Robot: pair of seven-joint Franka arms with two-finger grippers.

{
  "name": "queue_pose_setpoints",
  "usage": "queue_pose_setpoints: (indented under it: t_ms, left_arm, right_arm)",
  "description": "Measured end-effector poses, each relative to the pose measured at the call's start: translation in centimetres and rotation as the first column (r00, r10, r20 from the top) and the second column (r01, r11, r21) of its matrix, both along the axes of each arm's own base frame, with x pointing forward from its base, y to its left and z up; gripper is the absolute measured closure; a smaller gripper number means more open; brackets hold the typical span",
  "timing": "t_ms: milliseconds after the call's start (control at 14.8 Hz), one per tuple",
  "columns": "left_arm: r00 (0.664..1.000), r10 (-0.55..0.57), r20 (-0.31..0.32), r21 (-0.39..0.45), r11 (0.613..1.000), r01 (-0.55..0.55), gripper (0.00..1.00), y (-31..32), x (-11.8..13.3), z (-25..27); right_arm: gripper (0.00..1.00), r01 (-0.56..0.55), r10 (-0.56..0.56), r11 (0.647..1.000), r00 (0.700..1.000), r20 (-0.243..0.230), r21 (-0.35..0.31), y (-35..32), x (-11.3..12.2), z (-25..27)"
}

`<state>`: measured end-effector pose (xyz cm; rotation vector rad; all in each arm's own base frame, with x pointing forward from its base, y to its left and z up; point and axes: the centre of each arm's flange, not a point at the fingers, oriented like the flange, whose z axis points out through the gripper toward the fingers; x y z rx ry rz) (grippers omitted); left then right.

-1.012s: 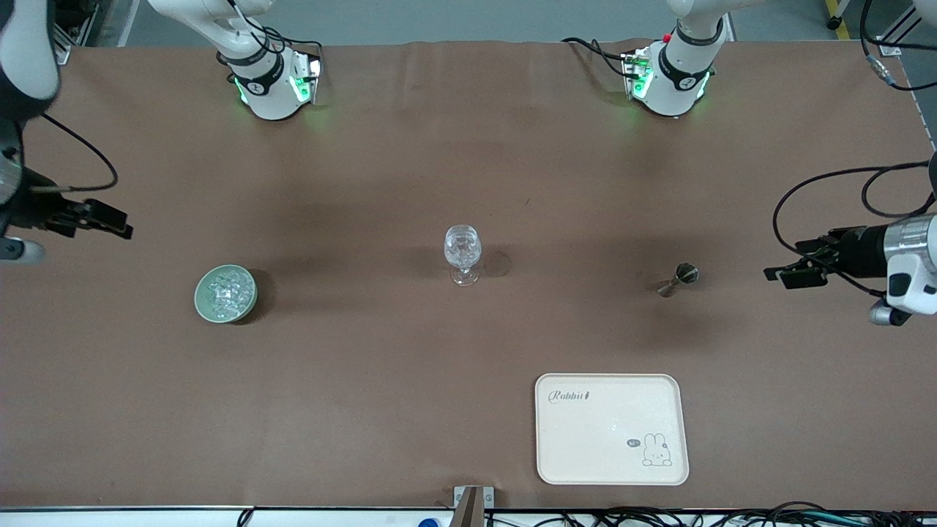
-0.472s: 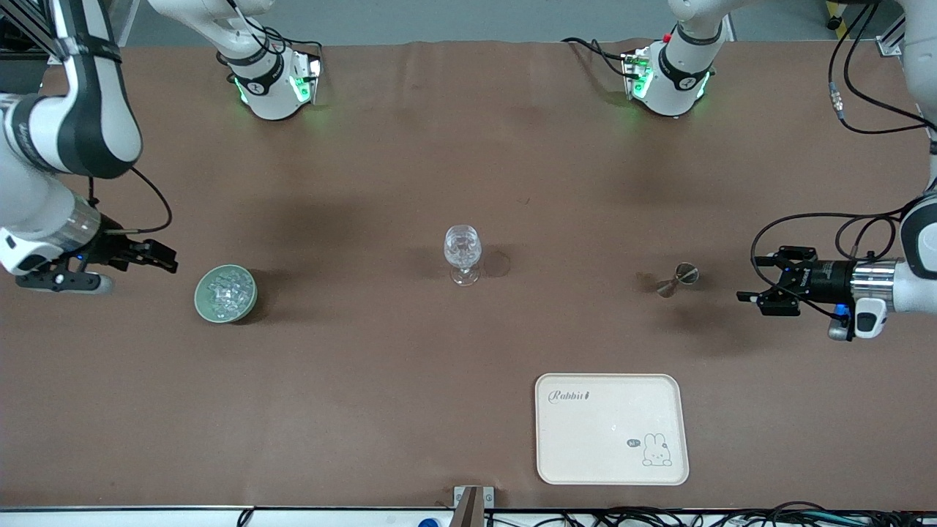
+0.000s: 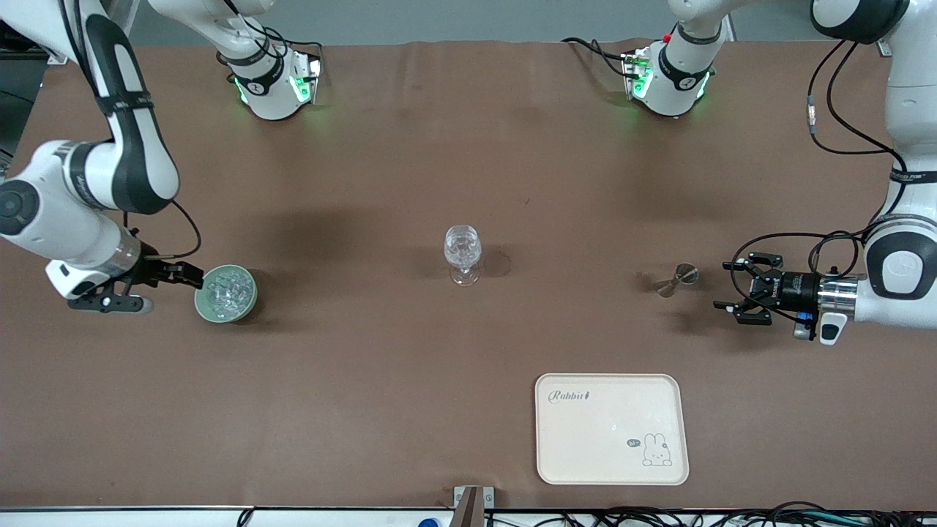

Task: Pour wine and add ice with both arms
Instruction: 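Lower the right gripper into the ice while the left gripper grasps the jigger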

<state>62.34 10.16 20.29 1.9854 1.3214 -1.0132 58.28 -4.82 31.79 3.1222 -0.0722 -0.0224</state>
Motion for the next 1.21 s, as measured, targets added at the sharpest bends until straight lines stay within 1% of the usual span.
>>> queue_pose_setpoints:
  t_ms: [202,405,472,540,607,675,742,810,877,944,1012,1079,1147,1214]
  left_arm:
    - [0.998,0.047,-0.048,-0.058,0.997,-0.049,0.04,0.1,-0.8,-2.9]
    - [0.993,0.074,-0.091,-0.102,0.991,-0.083,0.07,-0.4,-1.4,-5.4]
    - [0.992,0.08,-0.102,-0.11,0.99,-0.091,0.08,-0.4,-1.6,-6.1]
    - [0.99,0.085,-0.11,-0.117,0.988,-0.097,0.1,-0.4,-1.8,-6.6]
    - [0.989,0.089,-0.115,-0.124,0.987,-0.103,0.12,-0.4,-1.9,-7.1]
    - [0.989,0.093,-0.118,-0.135,0.985,-0.109,0.12,-0.4,-2.0,-7.5]
    - [0.988,0.099,-0.119,-0.147,0.982,-0.116,0.15,-0.5,-2.1,-7.8]
    - [0.988,0.102,-0.12,-0.158,0.98,-0.121,0.15,-0.6,-2.1,-8.1]
    - [0.987,0.106,-0.121,-0.17,0.977,-0.126,0.18,-0.8,-2.2,-8.4]
    - [0.986,0.111,-0.123,-0.183,0.974,-0.132,0.18,-1.0,-2.3,-8.7]
    - [0.986,0.113,-0.125,-0.195,0.971,-0.136,0.22,-1.2,-2.4,-8.9]
    - [0.985,0.117,-0.13,-0.206,0.968,-0.142,0.22,-1.5,-2.5,-9.0]
    - [0.984,0.118,-0.134,-0.213,0.966,-0.145,0.26,-1.7,-2.7,-9.2]
    - [0.983,0.118,-0.138,-0.219,0.965,-0.147,0.26,-1.9,-2.8,-9.2]
  right_arm:
    - [0.04,-0.013,0.013,1.0,1.0,0.0,-0.004,0.7,-0.8,-3.2]
    - [0.07,-0.022,0.022,1.0,1.0,-0.005,-0.006,1.2,-1.3,-5.1]
    - [0.12,-0.025,0.025,1.0,1.0,-0.004,-0.008,1.4,-1.3,-5.6]
    - [0.12,-0.03,0.03,1.0,1.0,-0.004,-0.009,1.6,-1.2,-6.0]
    - [0.19,-0.033,0.033,0.999,0.999,-0.007,-0.01,1.8,-1.2,-6.4]
    - [0.23,-0.034,0.034,0.999,0.999,-0.007,-0.011,1.9,-1.2,-6.8]
    - [0.23,-0.035,0.035,0.999,0.999,-0.001,-0.012,1.9,-1.1,-7.1]
    - [0.29,-0.035,0.035,0.999,0.999,0.005,-0.014,1.8,-1.0,-7.4]
    - [0.29,-0.034,0.034,0.999,0.999,0.007,-0.015,1.8,-1.0,-7.7]
    - [0.33,-0.033,0.033,0.999,0.999,0.009,-0.016,1.7,-1.0,-7.9]
    - [0.33,-0.032,0.032,0.999,0.999,0.015,-0.017,1.6,-0.9,-8.0]
    - [0.37,-0.032,0.033,0.999,0.999,0.026,-0.019,1.6,-0.8,-8.0]
    - [0.39,-0.033,0.034,0.999,0.999,0.031,-0.02,1.6,-0.7,-8.1]
    - [0.39,-0.033,0.034,0.999,0.999,0.033,-0.02,1.6,-0.7,-8.2]
